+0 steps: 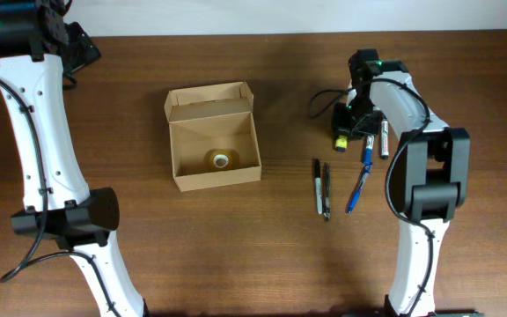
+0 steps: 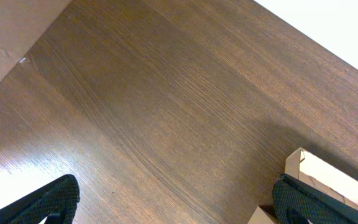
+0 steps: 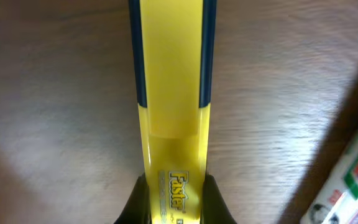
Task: Pack container
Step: 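Carry the yellow highlighter into the box and release it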
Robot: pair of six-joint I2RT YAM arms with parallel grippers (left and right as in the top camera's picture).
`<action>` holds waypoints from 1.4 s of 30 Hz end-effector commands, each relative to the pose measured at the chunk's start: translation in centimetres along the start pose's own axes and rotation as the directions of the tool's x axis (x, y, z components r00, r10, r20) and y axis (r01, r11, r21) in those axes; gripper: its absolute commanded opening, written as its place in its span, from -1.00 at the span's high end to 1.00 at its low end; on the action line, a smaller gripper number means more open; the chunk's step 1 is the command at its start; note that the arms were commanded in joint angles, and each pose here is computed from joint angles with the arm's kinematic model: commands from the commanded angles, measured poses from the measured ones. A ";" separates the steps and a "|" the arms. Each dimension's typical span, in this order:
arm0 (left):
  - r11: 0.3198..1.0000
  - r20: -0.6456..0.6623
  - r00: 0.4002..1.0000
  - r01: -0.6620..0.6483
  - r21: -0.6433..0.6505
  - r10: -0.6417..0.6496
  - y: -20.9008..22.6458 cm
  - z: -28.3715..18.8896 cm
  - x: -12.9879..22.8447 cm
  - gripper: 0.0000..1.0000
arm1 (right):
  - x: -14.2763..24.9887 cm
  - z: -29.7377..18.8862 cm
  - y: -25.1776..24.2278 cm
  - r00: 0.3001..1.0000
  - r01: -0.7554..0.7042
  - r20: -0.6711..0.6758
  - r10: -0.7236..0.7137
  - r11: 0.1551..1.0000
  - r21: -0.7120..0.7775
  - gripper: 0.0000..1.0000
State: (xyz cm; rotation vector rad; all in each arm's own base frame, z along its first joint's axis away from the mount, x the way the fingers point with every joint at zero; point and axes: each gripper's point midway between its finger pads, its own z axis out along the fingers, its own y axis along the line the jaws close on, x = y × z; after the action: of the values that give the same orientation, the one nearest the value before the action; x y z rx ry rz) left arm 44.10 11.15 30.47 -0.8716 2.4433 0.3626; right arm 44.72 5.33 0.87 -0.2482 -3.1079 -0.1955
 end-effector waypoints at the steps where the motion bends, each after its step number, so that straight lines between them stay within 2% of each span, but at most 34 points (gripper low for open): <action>1: 1.000 0.033 0.999 0.000 0.007 0.000 0.7 -1.4 -0.5 -1.00 | -2.0 -7.9 4.6 0.963 0.198 0.196 -0.185 0.979 -0.049 0.92; 6: 1.000 0.033 0.999 0.000 0.007 0.000 0.7 -1.4 -0.5 -1.00 | -1.8 -16.5 10.2 0.836 0.419 0.383 -0.392 0.908 0.014 0.93; 9: 1.000 0.033 0.999 0.000 0.007 0.000 0.7 -1.4 -0.5 -1.00 | 0.0 -20.5 14.4 0.693 0.595 0.455 -0.560 0.800 0.079 0.93; 11: 1.000 0.033 0.999 0.000 0.007 0.000 0.7 -1.4 -0.5 -1.00 | 1.7 -22.2 17.3 0.564 0.712 0.473 -0.677 0.689 0.136 0.92; 12: 1.000 0.033 0.999 0.000 0.007 0.000 0.7 -1.4 -0.5 -1.00 | 3.2 -22.7 19.6 0.448 0.795 0.466 -0.763 0.578 0.183 0.93; 14: 1.000 0.033 0.999 0.000 0.007 0.000 0.7 -1.4 -0.5 -0.99 | 5.3 -22.4 22.2 0.304 0.874 0.435 -0.847 0.430 0.226 0.93; 19: 1.000 0.033 0.999 0.000 0.007 0.000 0.7 -1.4 -0.5 -0.99 | 9.7 -18.9 26.2 -0.020 0.961 0.308 -0.951 0.066 0.270 0.92; 22: 1.000 0.033 0.999 0.000 0.007 0.000 0.7 -1.4 -0.5 -1.00 | 11.1 -16.1 27.2 -0.170 0.960 0.232 -0.958 -0.108 0.258 0.92; 24: 1.000 0.033 0.999 0.000 0.007 0.000 0.7 -1.4 -0.5 -1.00 | 11.6 -14.1 27.4 -0.232 0.954 0.192 -0.953 -0.185 0.236 0.92; 27: 1.000 0.033 0.999 0.000 0.007 0.000 0.7 -1.4 -0.5 -1.00 | 11.5 -11.7 27.4 -0.259 0.953 0.159 -0.953 -0.224 0.206 0.93; 35: 1.000 0.033 0.999 0.000 0.007 0.000 0.7 -1.4 -0.5 -1.00 | 11.7 -4.4 26.7 -0.218 0.976 0.110 -0.970 -0.215 0.042 0.93; 39: 1.000 0.033 0.999 0.000 0.007 0.000 0.7 -1.4 -0.5 -1.00 | 11.7 -1.0 26.3 -0.127 0.991 0.078 -0.989 -0.129 -0.018 0.92; 42: 1.000 0.033 0.999 0.000 0.007 0.000 0.7 -1.4 -0.5 -1.00 | 11.8 0.2 26.2 -0.103 0.994 0.068 -0.992 -0.106 -0.040 0.92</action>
State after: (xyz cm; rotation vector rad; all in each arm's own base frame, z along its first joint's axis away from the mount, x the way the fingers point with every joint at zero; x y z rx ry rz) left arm 44.10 11.15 30.47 -0.8716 2.4433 0.3626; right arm 37.88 32.72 5.93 2.3080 -2.3273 -0.2177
